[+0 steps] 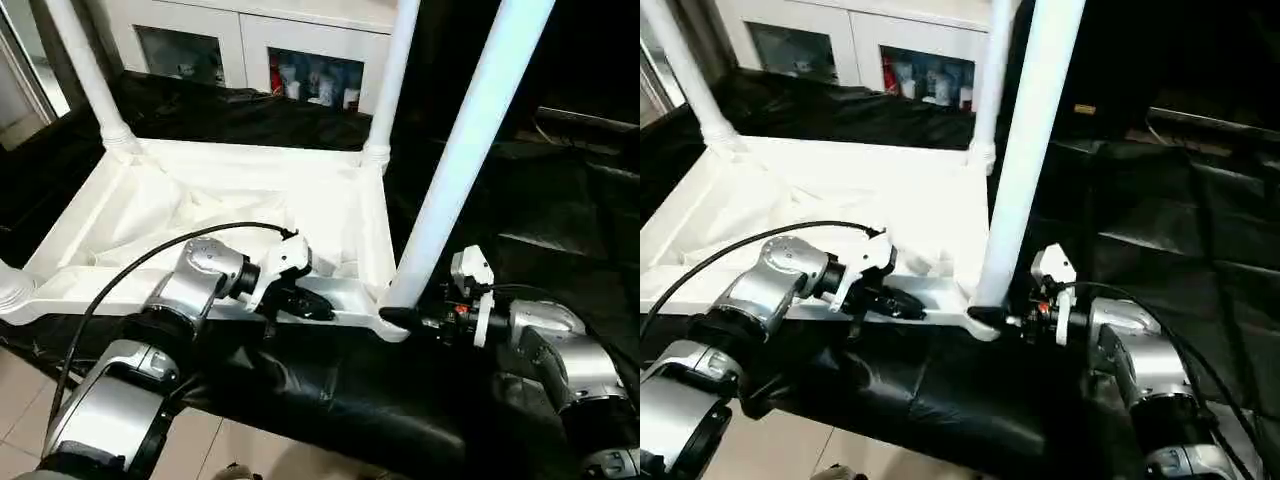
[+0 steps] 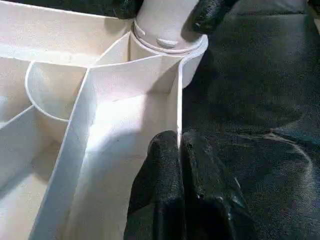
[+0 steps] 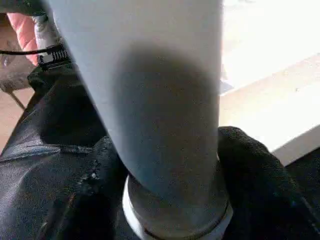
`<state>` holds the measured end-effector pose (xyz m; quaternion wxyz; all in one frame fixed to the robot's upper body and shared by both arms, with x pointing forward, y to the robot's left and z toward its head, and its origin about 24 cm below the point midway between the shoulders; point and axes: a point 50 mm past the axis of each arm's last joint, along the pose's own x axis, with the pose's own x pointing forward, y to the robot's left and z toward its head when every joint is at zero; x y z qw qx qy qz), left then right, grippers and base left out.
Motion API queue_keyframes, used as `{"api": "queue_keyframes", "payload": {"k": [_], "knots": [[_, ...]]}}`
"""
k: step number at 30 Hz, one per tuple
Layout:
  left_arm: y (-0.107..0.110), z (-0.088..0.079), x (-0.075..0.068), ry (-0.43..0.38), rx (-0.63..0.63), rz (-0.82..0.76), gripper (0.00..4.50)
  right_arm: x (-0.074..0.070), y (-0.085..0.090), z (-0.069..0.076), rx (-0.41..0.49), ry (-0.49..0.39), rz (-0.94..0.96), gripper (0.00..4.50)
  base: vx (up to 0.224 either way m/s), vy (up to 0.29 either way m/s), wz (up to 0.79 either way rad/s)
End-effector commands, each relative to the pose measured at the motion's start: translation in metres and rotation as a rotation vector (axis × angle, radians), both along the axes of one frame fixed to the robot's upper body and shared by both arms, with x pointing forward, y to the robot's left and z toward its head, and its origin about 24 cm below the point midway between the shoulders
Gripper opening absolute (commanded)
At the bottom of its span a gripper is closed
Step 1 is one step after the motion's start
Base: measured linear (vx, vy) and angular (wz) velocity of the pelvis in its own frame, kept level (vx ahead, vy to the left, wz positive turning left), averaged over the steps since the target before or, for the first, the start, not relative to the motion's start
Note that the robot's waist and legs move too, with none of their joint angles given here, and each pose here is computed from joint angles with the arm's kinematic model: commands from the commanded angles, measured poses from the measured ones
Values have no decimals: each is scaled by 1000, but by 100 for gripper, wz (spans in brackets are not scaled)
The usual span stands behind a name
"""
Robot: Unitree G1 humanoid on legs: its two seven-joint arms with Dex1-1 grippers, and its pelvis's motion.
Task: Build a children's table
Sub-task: Rotate leg to tighten, then rotate table base
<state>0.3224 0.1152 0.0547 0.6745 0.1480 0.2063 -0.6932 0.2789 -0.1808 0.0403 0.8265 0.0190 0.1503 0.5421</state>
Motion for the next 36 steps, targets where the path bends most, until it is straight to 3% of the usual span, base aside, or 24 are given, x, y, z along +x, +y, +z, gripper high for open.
{"api": "queue_keyframes", "payload": {"k": [1,8,10,12,13,15,20,23,24,25,26,28,32,36], "knots": [[-6,4,-1,-3,-41,-10,0,-5,7,-3,29,42,52,243,0,0,0],[-10,0,14,-128,12,170,0,-1,13,-18,-14,51,-102,225,0,0,0],[-10,0,14,-128,12,170,0,-1,13,-18,-14,51,-102,219,0,0,0],[-18,0,23,-176,18,298,0,6,16,-32,-63,63,-270,214,0,0,0],[-18,0,23,-176,18,298,0,6,16,-32,-63,63,-270,211,0,0,0],[-37,0,31,-215,6,430,0,16,24,-45,-90,94,-491,204,0,0,0],[-68,0,31,-224,-48,495,0,31,38,-56,-120,138,-750,199,0,0,0],[-75,0,29,-217,-63,487,0,33,45,-56,-130,132,-771,199,0,0,0],[-84,-2,26,-218,-62,462,0,37,59,-51,-132,85,-759,199,0,0,0],[-84,-2,26,-218,-62,462,0,37,59,-51,-132,85,-759,199,0,0,0],[-85,-3,26,-224,-55,463,0,39,65,-48,-120,57,-748,252,0,0,0],[-84,-4,27,-229,-47,466,0,40,67,-46,-100,37,-733,268,0,0,0],[-73,-4,30,-246,-24,461,0,41,59,-37,-57,-20,-660,310,0,0,0],[-67,-3,30,-254,-12,436,0,38,49,-30,-38,-53,-547,323,0,0,0]]}}
